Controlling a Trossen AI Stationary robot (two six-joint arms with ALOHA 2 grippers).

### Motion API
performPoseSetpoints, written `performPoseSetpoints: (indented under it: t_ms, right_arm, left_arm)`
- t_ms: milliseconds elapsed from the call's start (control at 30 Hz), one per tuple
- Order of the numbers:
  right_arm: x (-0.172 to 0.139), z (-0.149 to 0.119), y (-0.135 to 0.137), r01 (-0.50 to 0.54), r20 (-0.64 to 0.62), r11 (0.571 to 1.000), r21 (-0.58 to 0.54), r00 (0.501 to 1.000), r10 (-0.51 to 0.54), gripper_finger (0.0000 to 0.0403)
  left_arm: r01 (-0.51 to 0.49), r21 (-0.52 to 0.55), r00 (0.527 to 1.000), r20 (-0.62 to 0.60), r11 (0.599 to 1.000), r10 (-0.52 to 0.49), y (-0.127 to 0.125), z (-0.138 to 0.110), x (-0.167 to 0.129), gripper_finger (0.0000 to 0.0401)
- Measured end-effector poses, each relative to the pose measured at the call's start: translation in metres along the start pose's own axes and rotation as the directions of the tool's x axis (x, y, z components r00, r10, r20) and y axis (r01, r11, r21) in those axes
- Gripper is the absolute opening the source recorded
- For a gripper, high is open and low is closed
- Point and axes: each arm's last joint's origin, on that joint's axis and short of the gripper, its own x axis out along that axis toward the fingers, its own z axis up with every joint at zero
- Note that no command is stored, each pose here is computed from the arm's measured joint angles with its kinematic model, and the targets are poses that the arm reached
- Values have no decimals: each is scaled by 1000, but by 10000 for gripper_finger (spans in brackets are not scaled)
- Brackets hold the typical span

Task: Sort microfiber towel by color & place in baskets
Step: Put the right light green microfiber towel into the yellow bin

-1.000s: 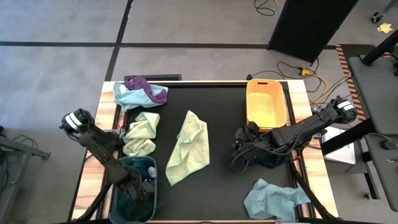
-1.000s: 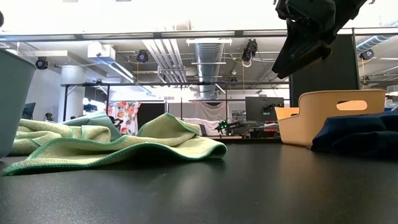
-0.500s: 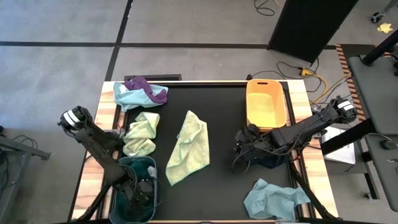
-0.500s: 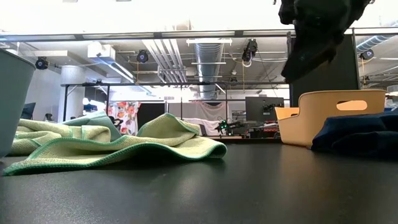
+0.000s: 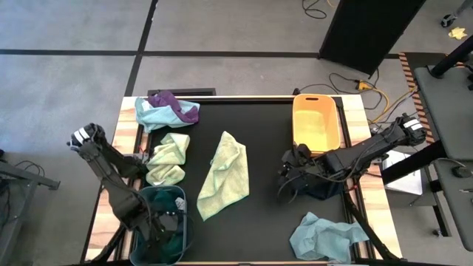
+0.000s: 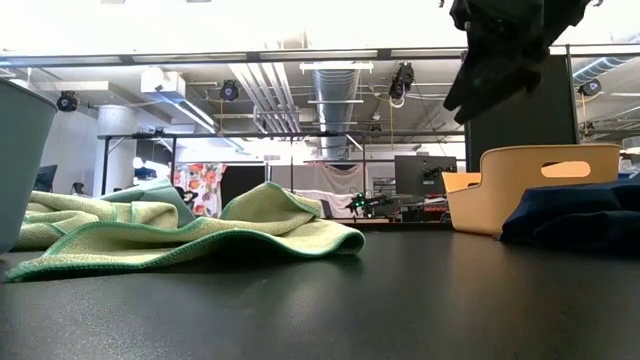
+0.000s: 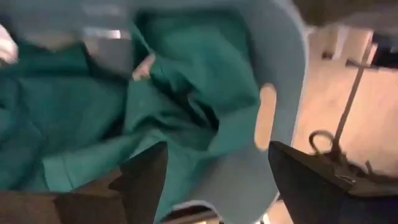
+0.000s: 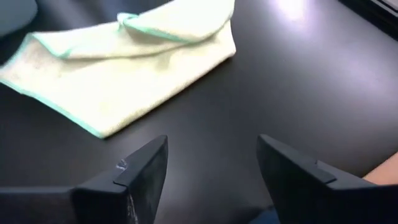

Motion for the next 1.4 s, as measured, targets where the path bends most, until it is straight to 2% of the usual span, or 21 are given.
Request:
performPoseSetpoints:
  t_ms: [133,200,300,367,500,633,733,833,1000,1067,1167,1267,1400]
  right_arm:
    - [0,2,2,-19,22,1000,5,1000,19,246]
    - [1,6,5,-24,67,1000,20,997,22,249]
    - [4,10,11,-37,136,998,44,990,31,252]
    - [6,13,15,-59,166,997,41,985,51,255]
    - [12,18,24,-98,225,994,53,971,84,262]
    - [19,18,31,-126,246,990,63,963,107,269]
    - [19,14,36,-159,217,987,27,965,150,272]
    - [13,10,41,-209,187,978,-25,960,210,270]
    - [4,6,38,-218,148,973,-79,962,228,256]
    - [3,4,35,-197,124,974,-111,970,210,251]
    - [4,5,32,-178,121,974,-143,973,196,246]
    - [9,10,29,-155,133,971,-180,975,180,245]
    - [17,13,22,-112,126,968,-224,982,142,251]
  left_arm:
    - [-66,-55,988,135,996,73,14,10,-9,262]
    - [-100,-115,960,249,988,126,24,22,-19,261]
    - [-161,-181,854,467,970,229,40,46,-44,261]
    - [-222,-217,773,555,951,307,53,60,-58,261]
    - [-283,-319,680,598,904,424,87,89,-68,261]
    - [-270,-367,637,625,890,451,120,120,-61,261]
    - [-243,-388,607,654,889,452,139,138,-50,261]
    - [-265,-434,609,616,861,499,163,147,-31,261]
    - [-359,-504,661,457,785,595,201,154,11,261]
    - [-359,-518,700,400,776,591,212,159,28,258]
    - [-309,-512,738,402,801,542,219,174,47,250]
    - [-242,-493,738,465,836,488,218,197,58,239]
    - [-121,-410,749,561,904,354,204,232,51,232]
